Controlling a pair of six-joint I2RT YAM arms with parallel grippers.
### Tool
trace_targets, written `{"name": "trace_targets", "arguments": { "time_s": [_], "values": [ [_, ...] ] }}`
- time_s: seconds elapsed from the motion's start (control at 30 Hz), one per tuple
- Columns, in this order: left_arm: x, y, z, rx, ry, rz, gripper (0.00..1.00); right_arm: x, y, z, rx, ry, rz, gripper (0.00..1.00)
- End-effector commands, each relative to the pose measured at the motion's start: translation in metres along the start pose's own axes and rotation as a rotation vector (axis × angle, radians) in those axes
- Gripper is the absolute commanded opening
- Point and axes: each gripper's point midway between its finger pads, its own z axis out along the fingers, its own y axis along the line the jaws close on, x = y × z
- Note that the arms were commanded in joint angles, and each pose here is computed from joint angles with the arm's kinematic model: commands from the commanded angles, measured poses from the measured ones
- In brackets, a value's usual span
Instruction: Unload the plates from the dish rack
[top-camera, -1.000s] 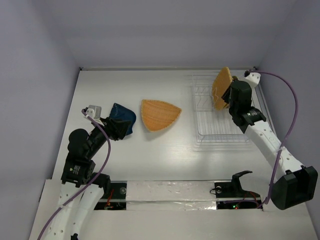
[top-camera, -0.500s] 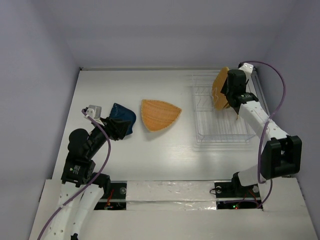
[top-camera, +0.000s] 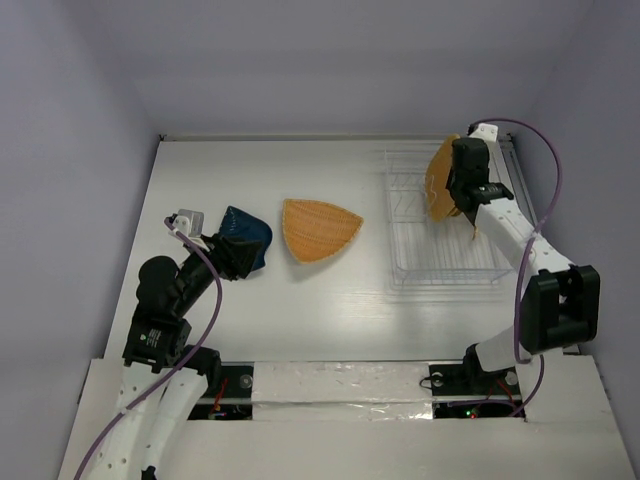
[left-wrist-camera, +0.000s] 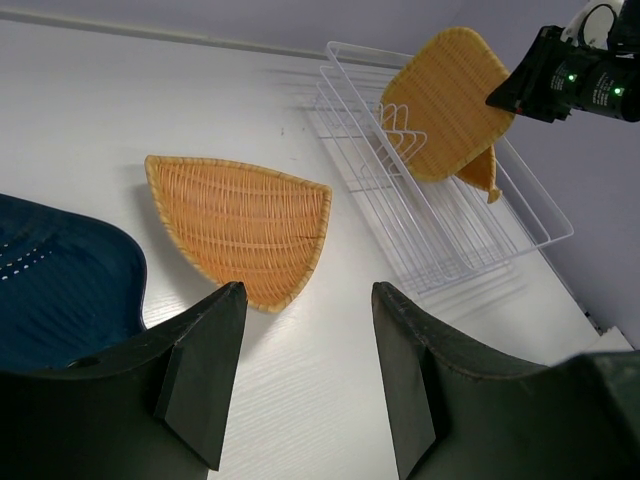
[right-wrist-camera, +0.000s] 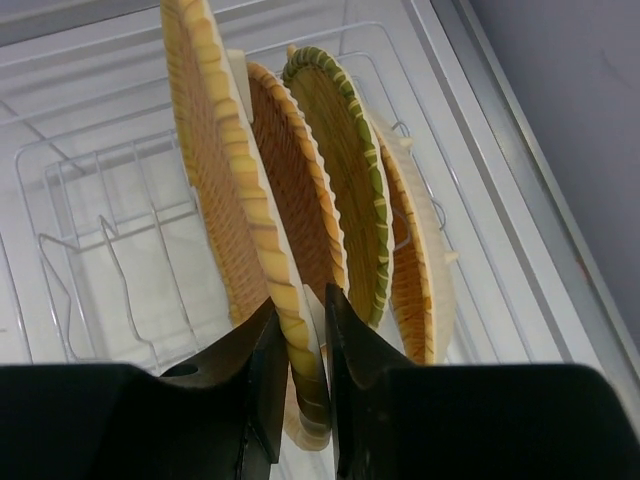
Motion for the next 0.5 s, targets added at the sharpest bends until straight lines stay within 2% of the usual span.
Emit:
{"name": "trace_targets", "arguments": {
  "time_s": [0.0, 0.07, 0.3, 0.47],
  "values": [
    [-0.006, -0.005, 0.004, 0.03, -0.028, 0.006, 0.5, -0.046, -0.002, -0.027, -0.033, -0.14, 0.062, 0.05],
    [-0.006, -0.005, 0.004, 0.028, -0.028, 0.006, 0.5, -0.052, -0.002, -0.032, -0.025, -0.154, 0.051, 0.0],
    [-0.006, -0.005, 0.004, 0.028, -0.028, 0.004, 0.5, -0.06, 0.008, -0.047, -0.016, -0.173, -0.005, 0.0],
    [-0.006, -0.004, 0.004, 0.026, -0.028, 0.005, 0.5, -0.078, -0.001, -0.075, 0.004, -0.225, 0.034, 0.0]
  ]
}}
